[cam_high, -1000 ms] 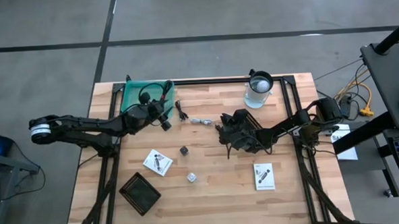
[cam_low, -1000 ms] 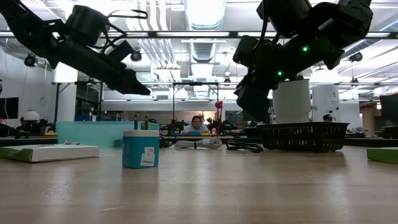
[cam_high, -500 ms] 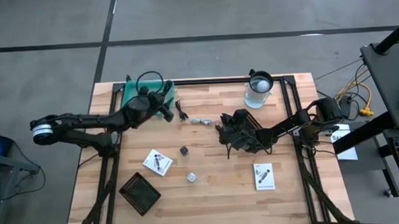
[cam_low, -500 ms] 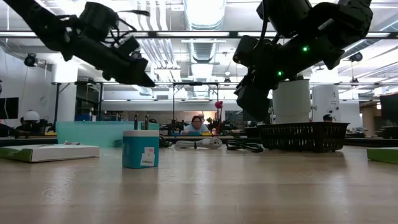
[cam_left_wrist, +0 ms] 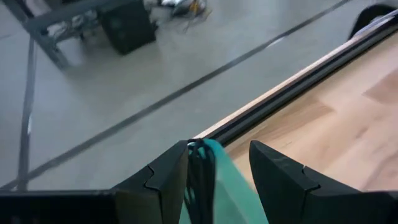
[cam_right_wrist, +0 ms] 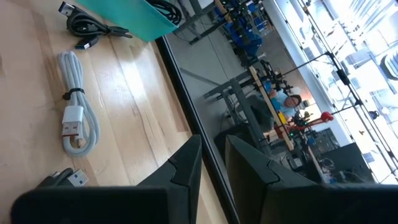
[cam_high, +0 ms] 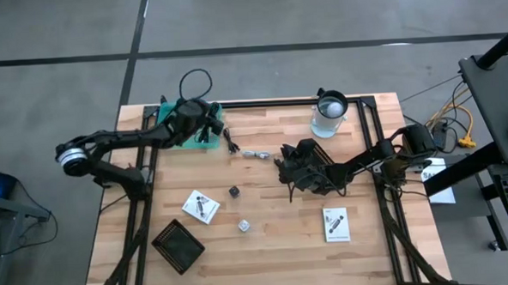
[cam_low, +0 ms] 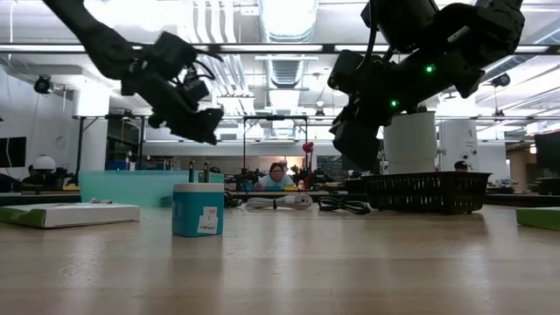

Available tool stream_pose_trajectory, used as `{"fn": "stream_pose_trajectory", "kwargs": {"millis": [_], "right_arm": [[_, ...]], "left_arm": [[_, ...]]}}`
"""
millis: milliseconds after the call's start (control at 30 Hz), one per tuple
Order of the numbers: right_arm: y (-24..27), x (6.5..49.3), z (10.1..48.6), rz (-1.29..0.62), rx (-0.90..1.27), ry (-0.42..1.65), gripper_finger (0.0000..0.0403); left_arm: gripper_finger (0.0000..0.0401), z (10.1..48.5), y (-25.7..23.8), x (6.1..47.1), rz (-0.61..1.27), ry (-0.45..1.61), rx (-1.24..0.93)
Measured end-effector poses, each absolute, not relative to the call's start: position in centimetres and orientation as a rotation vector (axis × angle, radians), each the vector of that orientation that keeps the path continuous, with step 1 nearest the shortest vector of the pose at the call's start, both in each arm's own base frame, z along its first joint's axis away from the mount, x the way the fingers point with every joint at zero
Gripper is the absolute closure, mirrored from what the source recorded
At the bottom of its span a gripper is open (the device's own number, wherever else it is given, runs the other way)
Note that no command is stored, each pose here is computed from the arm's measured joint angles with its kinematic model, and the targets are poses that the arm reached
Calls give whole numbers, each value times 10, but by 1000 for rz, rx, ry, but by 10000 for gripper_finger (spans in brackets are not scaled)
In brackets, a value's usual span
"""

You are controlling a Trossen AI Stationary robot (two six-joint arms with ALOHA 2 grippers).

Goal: Pick and place items into bin
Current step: Put the bottom black charger cable into the green bin

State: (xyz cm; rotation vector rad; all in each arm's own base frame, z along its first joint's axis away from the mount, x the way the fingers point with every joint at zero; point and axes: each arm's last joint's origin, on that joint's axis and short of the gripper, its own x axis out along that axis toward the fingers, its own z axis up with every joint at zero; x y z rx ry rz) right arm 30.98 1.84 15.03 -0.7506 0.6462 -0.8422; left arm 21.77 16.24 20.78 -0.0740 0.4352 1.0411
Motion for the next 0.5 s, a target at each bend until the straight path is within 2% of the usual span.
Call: {"fn": "stream_pose_trajectory", "kwargs": {"millis": [500], "right_arm": [[18,310,150,-843,-749,646,342]], "left_arm": [[244,189,205,237,1115,634,-108]]}}
